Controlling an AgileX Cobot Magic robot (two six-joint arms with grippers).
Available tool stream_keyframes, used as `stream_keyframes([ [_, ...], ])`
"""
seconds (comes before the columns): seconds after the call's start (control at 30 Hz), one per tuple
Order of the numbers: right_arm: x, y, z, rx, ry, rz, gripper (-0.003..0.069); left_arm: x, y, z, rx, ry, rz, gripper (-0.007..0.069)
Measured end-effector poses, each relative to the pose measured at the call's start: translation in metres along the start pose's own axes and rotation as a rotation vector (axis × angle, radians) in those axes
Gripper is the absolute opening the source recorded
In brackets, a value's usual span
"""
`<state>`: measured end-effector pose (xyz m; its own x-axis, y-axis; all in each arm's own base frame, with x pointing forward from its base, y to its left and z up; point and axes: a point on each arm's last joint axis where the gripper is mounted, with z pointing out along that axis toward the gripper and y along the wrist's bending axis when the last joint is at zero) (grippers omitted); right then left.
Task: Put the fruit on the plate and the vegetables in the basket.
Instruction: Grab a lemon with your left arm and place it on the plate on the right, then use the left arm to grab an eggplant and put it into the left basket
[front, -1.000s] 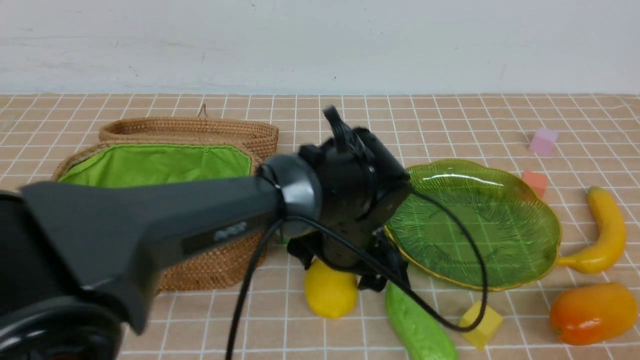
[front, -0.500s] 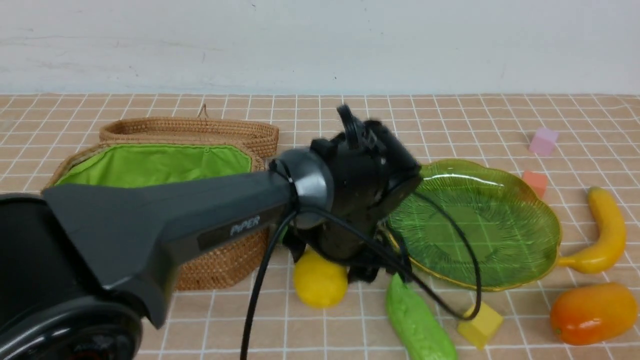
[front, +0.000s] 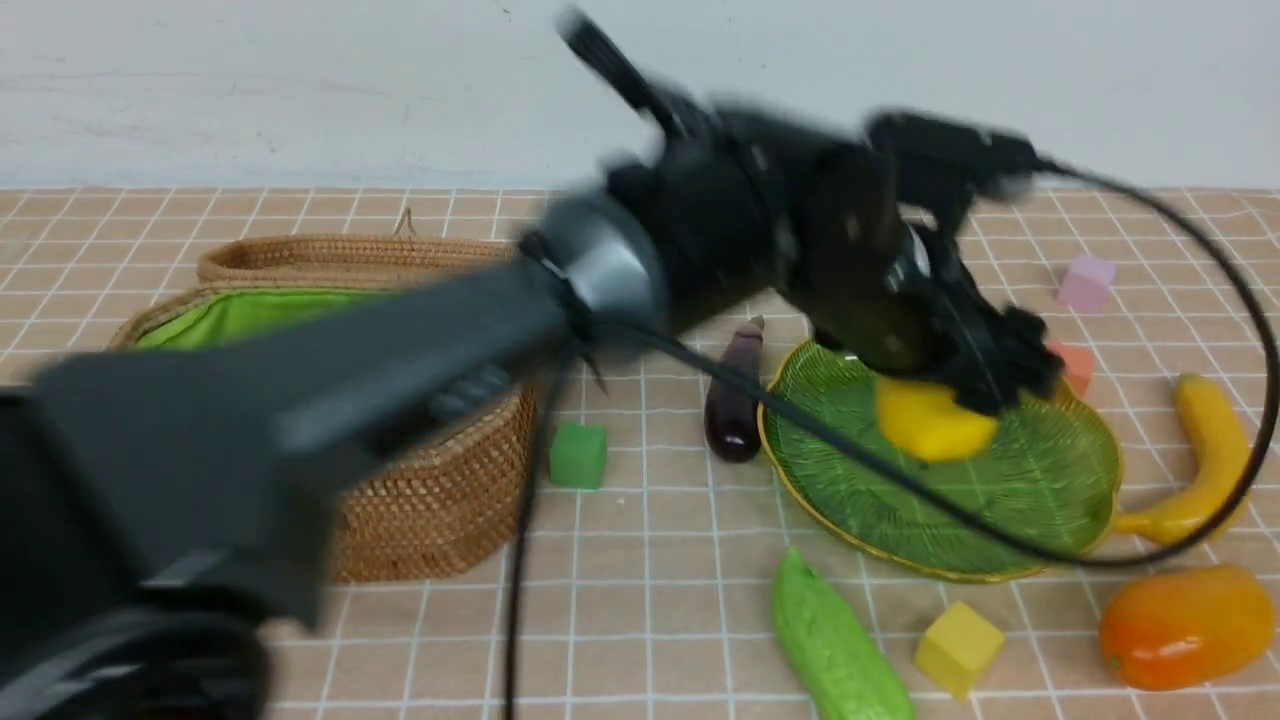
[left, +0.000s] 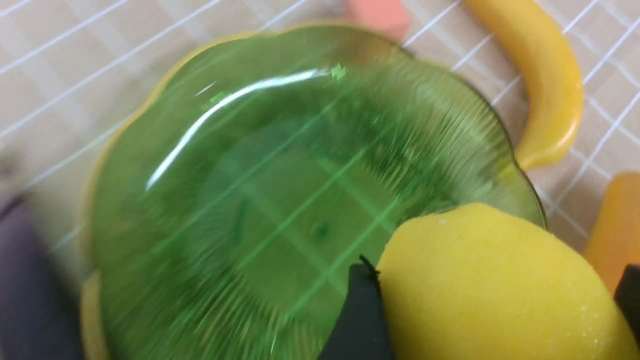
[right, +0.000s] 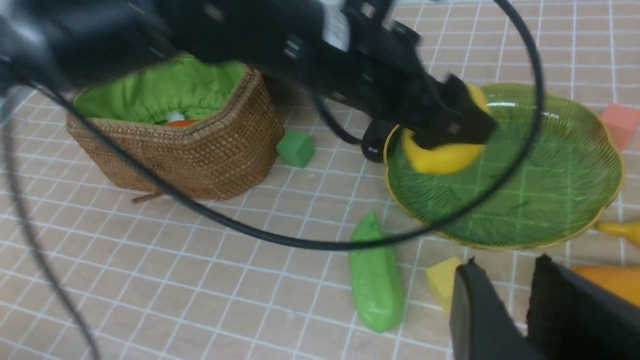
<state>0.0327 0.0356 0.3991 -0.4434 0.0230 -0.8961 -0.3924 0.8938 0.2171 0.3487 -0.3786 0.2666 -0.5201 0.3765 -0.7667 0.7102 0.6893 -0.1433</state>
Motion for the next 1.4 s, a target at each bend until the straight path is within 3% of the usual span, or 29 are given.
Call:
stream_keyframes([
  [0.17,0.002,0.002,0.000,-0.027,0.022,0.016,0.0190,0.023,0.005,0.039,0.004,0.018,-0.004,0.0575],
  [0.3,0.003,0.003,0.000,-0.032,0.028,0.018,0.0193,0.032,0.009,0.050,-0.008,0.036,0.011,0.0659],
  [0.47,0.002,0.003,0.000,-0.032,0.026,0.018,0.0193,0.014,0.008,0.024,-0.035,0.008,0.074,0.0661],
  [0.63,0.002,0.003,0.000,-0.028,0.019,0.016,0.0193,-0.010,0.010,-0.023,-0.081,0.007,0.091,0.0583],
  [0.73,0.001,0.002,0.000,-0.025,0.013,0.017,0.0193,-0.024,0.036,-0.050,-0.146,-0.015,-0.035,0.0440],
  [0.87,-0.001,0.002,0.000,-0.022,-0.006,0.016,0.0193,-0.020,0.077,-0.042,-0.205,0.012,-0.129,0.0378],
  [1.07,-0.002,0.002,0.000,-0.020,-0.013,0.017,0.0197,-0.010,0.125,-0.010,-0.256,0.068,-0.195,0.0427],
  [1.4,0.000,0.002,0.000,-0.022,0.001,0.017,0.0193,0.010,0.147,0.023,-0.260,0.089,-0.141,0.0488],
])
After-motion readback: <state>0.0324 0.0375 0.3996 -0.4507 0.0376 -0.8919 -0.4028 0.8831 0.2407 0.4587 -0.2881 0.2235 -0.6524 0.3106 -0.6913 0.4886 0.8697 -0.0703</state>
